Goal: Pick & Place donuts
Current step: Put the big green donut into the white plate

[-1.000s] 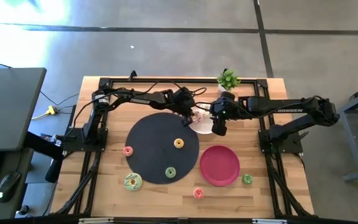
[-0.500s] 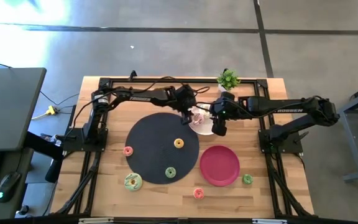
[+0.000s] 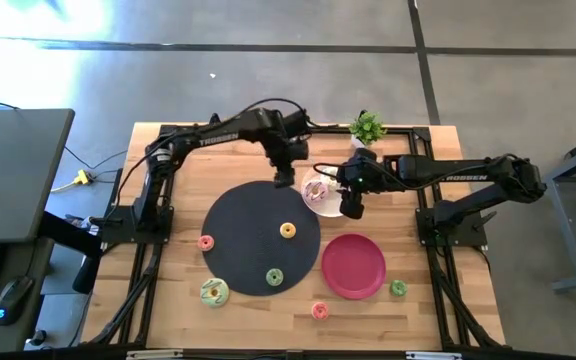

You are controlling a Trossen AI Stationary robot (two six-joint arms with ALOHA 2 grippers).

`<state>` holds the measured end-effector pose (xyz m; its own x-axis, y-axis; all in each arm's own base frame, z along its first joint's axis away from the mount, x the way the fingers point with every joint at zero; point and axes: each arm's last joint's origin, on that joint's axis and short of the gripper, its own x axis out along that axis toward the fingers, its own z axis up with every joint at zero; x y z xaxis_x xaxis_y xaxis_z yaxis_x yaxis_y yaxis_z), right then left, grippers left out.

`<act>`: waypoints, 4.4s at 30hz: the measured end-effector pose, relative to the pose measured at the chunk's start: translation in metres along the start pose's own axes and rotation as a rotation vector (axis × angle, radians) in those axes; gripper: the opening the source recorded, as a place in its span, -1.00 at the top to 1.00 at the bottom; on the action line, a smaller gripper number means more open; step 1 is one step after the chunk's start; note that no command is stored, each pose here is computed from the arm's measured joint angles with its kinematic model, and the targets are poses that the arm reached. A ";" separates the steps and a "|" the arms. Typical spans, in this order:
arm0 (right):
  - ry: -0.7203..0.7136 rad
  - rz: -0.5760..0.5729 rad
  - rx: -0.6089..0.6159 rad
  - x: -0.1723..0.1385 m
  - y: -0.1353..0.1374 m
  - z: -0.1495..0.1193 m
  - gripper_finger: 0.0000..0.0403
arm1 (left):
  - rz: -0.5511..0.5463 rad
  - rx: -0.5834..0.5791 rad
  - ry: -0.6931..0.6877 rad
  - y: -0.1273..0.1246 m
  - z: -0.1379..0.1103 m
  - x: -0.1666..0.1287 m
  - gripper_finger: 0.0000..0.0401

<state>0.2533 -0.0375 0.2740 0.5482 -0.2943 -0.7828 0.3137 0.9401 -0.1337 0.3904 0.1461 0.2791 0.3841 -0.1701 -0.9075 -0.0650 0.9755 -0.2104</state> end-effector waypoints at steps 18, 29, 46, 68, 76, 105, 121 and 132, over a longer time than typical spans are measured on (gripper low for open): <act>-0.371 0.380 -0.043 0.039 0.019 -0.016 0.04 | -0.030 0.078 -0.203 -0.038 -0.091 -0.072 0.13; -0.355 0.304 -0.028 0.046 0.017 -0.026 0.04 | -0.325 0.211 -0.321 -0.098 -0.182 -0.019 0.13; -0.359 0.294 -0.027 0.046 0.017 -0.025 0.04 | -0.289 0.285 -0.063 -0.173 -0.215 0.023 0.13; -0.359 0.294 -0.025 0.046 0.017 -0.025 0.04 | -0.085 0.310 0.027 -0.242 -0.256 0.048 0.13; -0.359 0.295 -0.020 0.046 0.017 -0.025 0.04 | -0.128 0.252 -0.030 -0.253 -0.257 0.055 0.13; -0.351 0.302 -0.014 0.046 0.017 -0.026 0.04 | -0.012 0.330 0.040 -0.248 -0.246 0.077 0.92; 0.033 0.251 -0.002 0.017 0.008 -0.046 0.04 | 0.228 0.492 -0.419 -0.135 -0.099 0.002 0.95; -0.023 0.032 -0.399 0.014 0.003 -0.044 0.04 | 0.128 0.281 -0.748 -0.044 -0.045 0.058 0.94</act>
<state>0.2278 -0.0314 0.2362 0.5714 -0.2632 -0.7773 -0.0269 0.9406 -0.3383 0.3738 0.0872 0.2187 0.9104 -0.0128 -0.4135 0.0450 0.9967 0.0682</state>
